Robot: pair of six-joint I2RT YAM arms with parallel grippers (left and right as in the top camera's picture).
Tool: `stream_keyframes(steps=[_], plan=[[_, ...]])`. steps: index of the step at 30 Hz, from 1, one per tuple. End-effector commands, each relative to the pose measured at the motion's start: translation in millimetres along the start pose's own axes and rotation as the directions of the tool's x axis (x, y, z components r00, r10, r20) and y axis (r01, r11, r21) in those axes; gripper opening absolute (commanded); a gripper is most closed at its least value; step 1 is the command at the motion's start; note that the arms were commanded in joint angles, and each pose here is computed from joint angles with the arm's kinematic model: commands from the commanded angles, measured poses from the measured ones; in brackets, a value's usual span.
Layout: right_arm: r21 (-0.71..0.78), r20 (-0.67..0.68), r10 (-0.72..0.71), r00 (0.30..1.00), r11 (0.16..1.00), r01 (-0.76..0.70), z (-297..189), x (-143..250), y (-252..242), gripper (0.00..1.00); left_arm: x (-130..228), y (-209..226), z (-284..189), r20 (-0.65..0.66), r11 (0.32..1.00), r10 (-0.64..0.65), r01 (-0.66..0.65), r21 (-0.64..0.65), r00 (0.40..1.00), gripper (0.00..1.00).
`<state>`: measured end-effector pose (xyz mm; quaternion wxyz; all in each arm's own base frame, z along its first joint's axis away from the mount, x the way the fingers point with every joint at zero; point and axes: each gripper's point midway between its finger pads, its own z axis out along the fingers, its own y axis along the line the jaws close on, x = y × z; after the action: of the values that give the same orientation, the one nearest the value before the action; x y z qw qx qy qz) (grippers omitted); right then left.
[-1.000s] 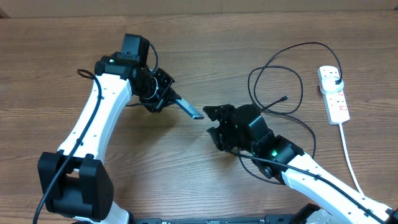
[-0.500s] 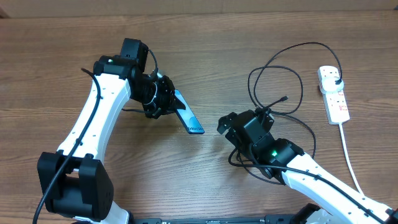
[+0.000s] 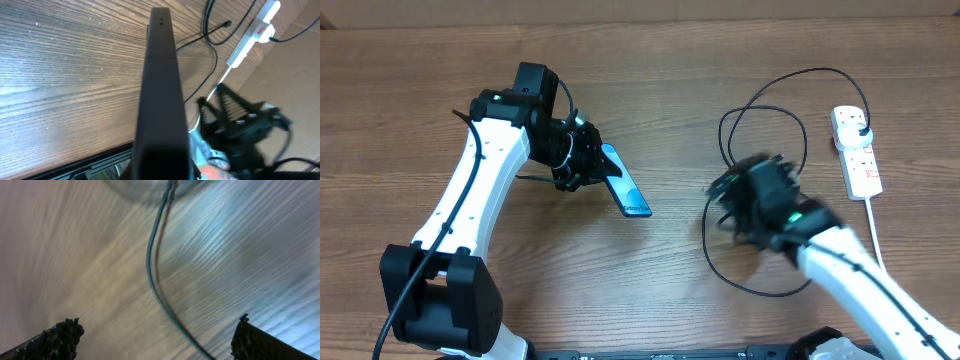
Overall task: Plug charger to phone and switch on socket
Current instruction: 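Move the right gripper to the black cable and grasp its USB-C end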
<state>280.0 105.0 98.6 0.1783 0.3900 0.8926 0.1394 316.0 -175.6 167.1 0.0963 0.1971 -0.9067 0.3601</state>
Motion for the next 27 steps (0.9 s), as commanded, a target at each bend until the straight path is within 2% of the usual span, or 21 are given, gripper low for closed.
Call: stream_keyframes(steps=[1,5,8,15,20,27], plan=[[-0.056,0.042,-0.044,0.998,0.997,0.046,-29,-41,20,0.92,2,-13,-5,-0.009,0.998,0.019,-0.019,0.057,1.000,0.04],[-0.035,0.103,-0.036,0.994,0.999,0.040,-30,-73,21,0.83,-3,-17,-5,0.011,0.997,0.033,-0.034,0.069,0.999,0.05],[0.007,0.115,-0.032,0.993,0.999,0.032,-10,-85,17,0.75,-5,-18,-5,0.017,0.997,0.020,-0.021,0.074,1.000,0.07],[0.074,0.069,-0.063,0.996,0.996,0.058,54,-92,22,0.68,-5,-19,-5,0.018,0.997,0.019,-0.021,0.075,1.000,0.08],[0.145,0.093,-0.085,0.992,0.987,0.071,87,-103,18,0.61,-5,-19,-5,0.017,0.997,0.019,-0.020,0.075,1.000,0.07],[0.206,0.084,-0.089,0.993,0.976,0.070,114,-102,5,0.61,-5,-19,-5,0.019,0.997,0.020,-0.021,0.075,1.000,0.08]])
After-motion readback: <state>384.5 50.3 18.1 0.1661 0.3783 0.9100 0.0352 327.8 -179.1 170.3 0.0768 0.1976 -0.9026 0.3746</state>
